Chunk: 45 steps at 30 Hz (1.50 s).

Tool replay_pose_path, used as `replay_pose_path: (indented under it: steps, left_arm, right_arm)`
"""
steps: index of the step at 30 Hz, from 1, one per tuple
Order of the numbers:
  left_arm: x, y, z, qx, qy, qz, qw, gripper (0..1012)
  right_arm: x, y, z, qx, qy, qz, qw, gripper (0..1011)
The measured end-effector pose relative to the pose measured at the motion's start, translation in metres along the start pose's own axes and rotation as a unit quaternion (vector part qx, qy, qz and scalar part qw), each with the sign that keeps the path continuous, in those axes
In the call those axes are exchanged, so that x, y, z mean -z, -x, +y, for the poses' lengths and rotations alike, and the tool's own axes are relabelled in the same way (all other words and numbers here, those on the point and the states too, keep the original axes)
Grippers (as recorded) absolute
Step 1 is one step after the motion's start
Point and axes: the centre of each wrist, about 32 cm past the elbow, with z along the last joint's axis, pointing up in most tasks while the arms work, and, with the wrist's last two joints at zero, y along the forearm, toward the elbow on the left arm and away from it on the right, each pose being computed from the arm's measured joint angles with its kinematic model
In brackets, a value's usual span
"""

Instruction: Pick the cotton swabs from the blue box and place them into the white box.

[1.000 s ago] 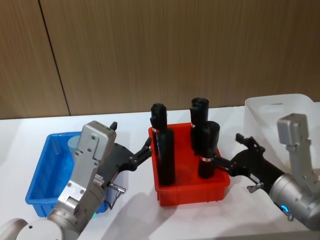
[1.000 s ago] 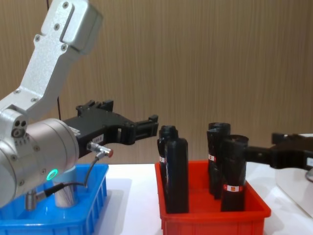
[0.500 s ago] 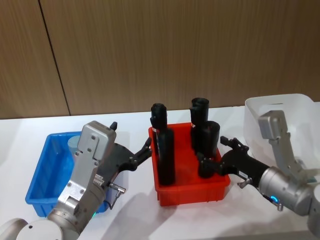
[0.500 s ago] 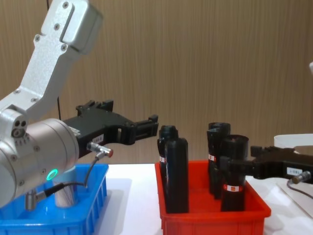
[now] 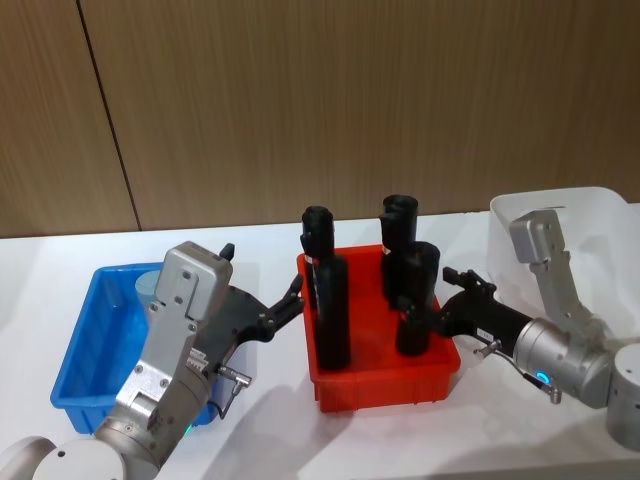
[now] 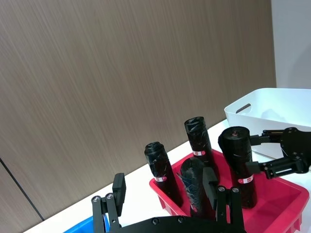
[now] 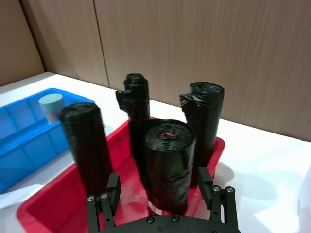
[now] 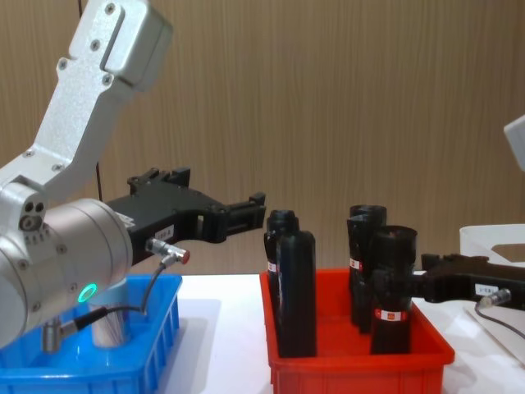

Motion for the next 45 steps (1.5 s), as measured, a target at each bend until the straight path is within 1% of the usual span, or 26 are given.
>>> replay_pose_path:
  steps: [9,19,31,34,35,37,41,43,45]
  left_arm:
    - [0.0000,0.0000,0.0000,0.000,0.000,0.000,1.0000,1003]
    - [0.0000,0.0000,0.0000,0.000,0.000,0.000,1.0000,1003]
    - [0.0000,0.0000,0.0000,0.000,0.000,0.000,1.0000,1003]
    - [0.0000,0.0000,0.0000,0.000,0.000,0.000,1.0000,1003]
    - [0.0000,0.0000,0.0000,0.000,0.000,0.000,1.0000,1003]
    - [0.0000,0.0000,0.0000,0.000,0.000,0.000,1.0000,1003]
    - [0.0000,0.0000,0.0000,0.000,0.000,0.000,1.0000,1003]
    - [0.0000,0.0000,0.0000,0.000,0.000,0.000,1.0000,1003]
    - [0.0000,0.0000,0.0000,0.000,0.000,0.000,1.0000,1003]
  right_arm:
    - [0.003,-0.011,0.008,0.011,0.006,0.005,0.9999,1002]
    - [0.003,-0.020,0.017,0.017,0.006,0.009,0.9998,1001]
    - [-0.001,-0.024,0.029,0.003,0.001,0.010,0.9999,996]
    - [-0.002,-0.024,0.032,-0.001,0.000,0.011,0.9999,930]
    - [-0.003,-0.025,0.034,-0.003,-0.001,0.011,0.9999,884]
    - [-0.003,-0.025,0.035,-0.004,-0.002,0.012,0.9999,868]
    - [-0.004,-0.024,0.038,-0.009,-0.003,0.012,0.9999,732]
    - [-0.005,-0.024,0.039,-0.011,-0.004,0.011,0.9999,687]
    - [-0.006,-0.024,0.040,-0.013,-0.005,0.011,0.9998,610]
